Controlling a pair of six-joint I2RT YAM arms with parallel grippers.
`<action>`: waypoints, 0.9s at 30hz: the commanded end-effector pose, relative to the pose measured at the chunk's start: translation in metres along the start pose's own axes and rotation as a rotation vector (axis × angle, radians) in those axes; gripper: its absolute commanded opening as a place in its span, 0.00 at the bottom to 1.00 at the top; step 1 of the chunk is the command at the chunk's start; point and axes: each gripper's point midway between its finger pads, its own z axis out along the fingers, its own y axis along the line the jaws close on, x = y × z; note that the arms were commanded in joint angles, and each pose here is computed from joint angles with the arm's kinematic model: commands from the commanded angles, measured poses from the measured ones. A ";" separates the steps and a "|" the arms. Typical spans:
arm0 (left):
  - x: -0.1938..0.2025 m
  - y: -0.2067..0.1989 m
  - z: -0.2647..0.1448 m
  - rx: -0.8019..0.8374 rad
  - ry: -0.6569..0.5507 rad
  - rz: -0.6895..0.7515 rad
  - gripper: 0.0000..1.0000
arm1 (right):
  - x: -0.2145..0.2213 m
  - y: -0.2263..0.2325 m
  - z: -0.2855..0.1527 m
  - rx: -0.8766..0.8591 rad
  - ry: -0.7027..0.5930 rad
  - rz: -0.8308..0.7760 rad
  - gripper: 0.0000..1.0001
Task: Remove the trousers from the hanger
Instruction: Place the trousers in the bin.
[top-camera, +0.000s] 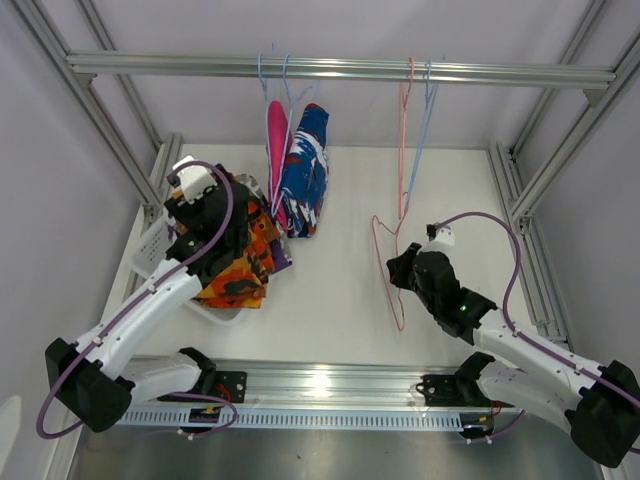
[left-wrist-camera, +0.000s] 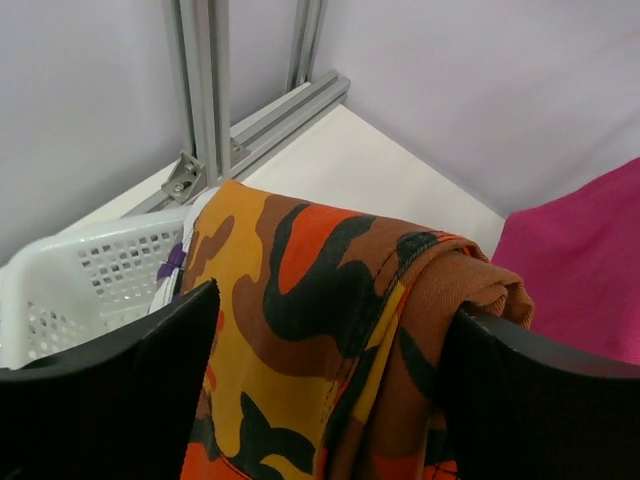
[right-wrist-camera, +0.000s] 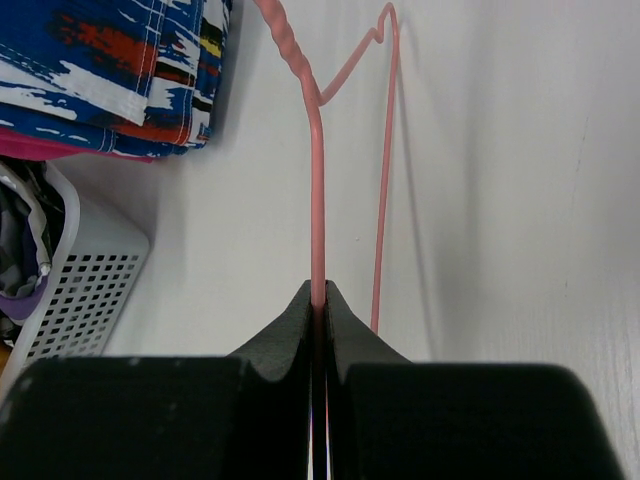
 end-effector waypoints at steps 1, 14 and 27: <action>-0.054 -0.012 -0.006 0.054 -0.048 -0.131 0.87 | -0.010 0.007 0.000 -0.028 -0.033 0.003 0.00; -0.097 0.024 -0.041 0.187 -0.068 -0.260 1.00 | -0.016 0.007 -0.013 -0.052 -0.052 0.014 0.00; -0.010 0.022 -0.037 0.199 0.089 -0.281 0.96 | -0.014 0.004 -0.011 -0.042 -0.049 -0.001 0.00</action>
